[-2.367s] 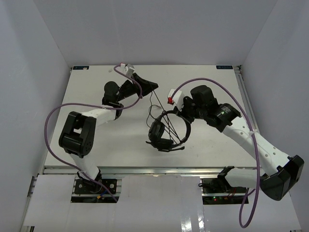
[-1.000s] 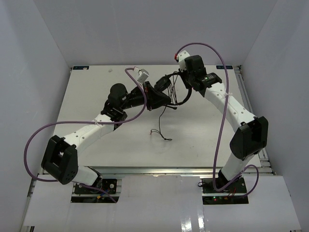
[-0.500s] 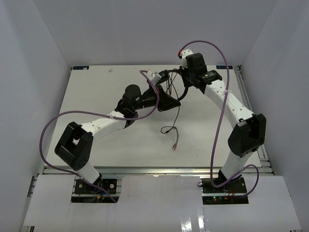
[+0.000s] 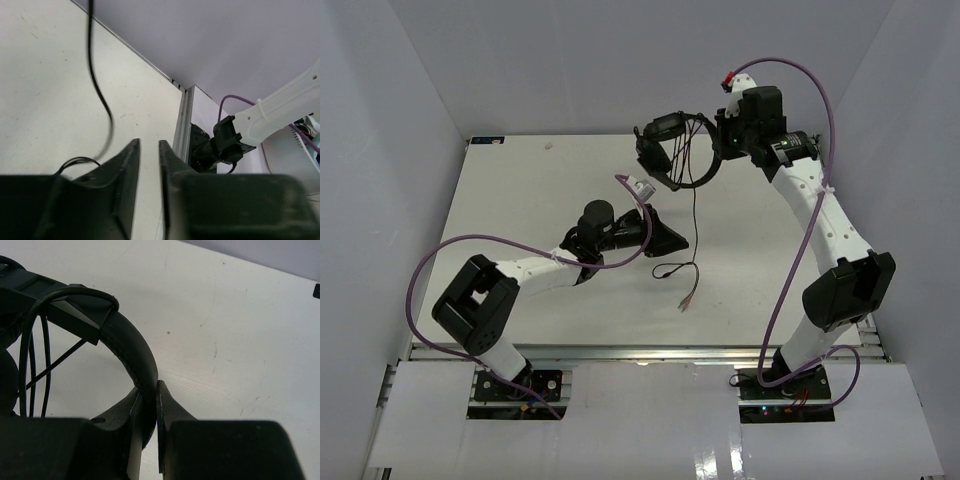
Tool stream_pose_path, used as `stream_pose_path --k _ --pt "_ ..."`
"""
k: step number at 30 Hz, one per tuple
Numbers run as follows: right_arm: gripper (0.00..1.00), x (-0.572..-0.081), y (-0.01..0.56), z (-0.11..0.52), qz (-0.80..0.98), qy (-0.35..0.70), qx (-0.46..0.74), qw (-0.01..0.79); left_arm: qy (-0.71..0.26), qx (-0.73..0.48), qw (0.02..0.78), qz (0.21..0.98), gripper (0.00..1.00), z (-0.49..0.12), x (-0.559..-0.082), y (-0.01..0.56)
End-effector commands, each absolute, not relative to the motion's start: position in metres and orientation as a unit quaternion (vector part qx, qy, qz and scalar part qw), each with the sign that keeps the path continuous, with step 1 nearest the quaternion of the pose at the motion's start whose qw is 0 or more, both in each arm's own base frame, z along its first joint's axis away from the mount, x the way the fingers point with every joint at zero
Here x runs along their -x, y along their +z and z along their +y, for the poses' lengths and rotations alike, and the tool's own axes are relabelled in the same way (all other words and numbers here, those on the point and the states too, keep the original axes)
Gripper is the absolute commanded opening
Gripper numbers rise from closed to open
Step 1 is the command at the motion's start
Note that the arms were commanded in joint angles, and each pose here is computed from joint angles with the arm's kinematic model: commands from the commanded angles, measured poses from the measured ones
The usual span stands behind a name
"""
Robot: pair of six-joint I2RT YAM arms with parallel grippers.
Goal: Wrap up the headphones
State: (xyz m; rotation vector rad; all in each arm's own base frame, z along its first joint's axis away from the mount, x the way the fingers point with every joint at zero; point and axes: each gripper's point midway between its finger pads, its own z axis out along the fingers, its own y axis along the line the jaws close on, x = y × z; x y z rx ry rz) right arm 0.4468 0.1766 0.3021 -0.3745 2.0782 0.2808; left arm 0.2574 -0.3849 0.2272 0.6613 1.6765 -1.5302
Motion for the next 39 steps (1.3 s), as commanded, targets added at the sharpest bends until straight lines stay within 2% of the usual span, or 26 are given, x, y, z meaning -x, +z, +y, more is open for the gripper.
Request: stream_pose_path --k 1,2,5,12,13,14,16,22,32,34,36,37,38,39 --pt "0.08 -0.432 0.372 0.194 0.81 0.198 0.144 0.532 -0.581 -0.266 0.459 0.618 0.38 -0.377 -0.257 0.245" --pt "0.08 -0.431 0.373 0.196 0.81 0.205 0.145 0.53 -0.573 -0.263 0.471 0.617 0.39 -0.376 -0.258 0.241" --pt "0.08 -0.426 0.378 0.198 0.806 0.216 0.146 0.531 -0.553 -0.257 0.502 0.613 0.55 -0.377 -0.264 0.23" --pt "0.08 -0.42 0.384 0.197 0.802 0.218 0.147 0.536 -0.513 -0.251 0.583 0.578 0.81 -0.379 -0.271 0.221" --pt "0.08 -0.419 0.386 0.197 0.801 0.219 0.149 0.537 -0.497 -0.251 0.605 0.57 0.9 -0.378 -0.273 0.224" --pt "0.08 -0.419 0.385 0.197 0.801 0.219 0.149 0.537 -0.488 -0.257 0.619 0.559 0.93 -0.378 -0.272 0.227" --pt "0.08 -0.418 0.387 0.196 0.8 0.218 0.15 0.539 -0.447 -0.25 0.657 0.553 0.98 -0.374 -0.281 0.231" --pt "0.08 -0.415 0.383 0.199 0.802 0.228 0.152 0.531 -0.369 -0.255 0.705 0.55 0.97 -0.378 -0.309 0.227" --pt "0.08 -0.409 0.381 0.2 0.801 0.235 0.159 0.528 -0.318 -0.228 0.723 0.569 0.86 -0.402 -0.355 0.206" --pt "0.08 -0.409 0.378 0.2 0.802 0.235 0.16 0.525 -0.317 -0.225 0.729 0.564 0.78 -0.407 -0.36 0.212" --pt "0.08 -0.409 0.377 0.2 0.803 0.233 0.161 0.525 -0.317 -0.224 0.731 0.561 0.66 -0.408 -0.361 0.214" --pt "0.08 -0.409 0.376 0.199 0.803 0.233 0.161 0.524 -0.318 -0.222 0.732 0.56 0.55 -0.408 -0.361 0.215" --pt "0.08 -0.409 0.376 0.2 0.803 0.233 0.162 0.524 -0.319 -0.22 0.731 0.561 0.43 -0.407 -0.361 0.215" --pt "0.08 -0.409 0.375 0.2 0.803 0.232 0.163 0.524 -0.321 -0.219 0.731 0.561 0.18 -0.405 -0.359 0.215"
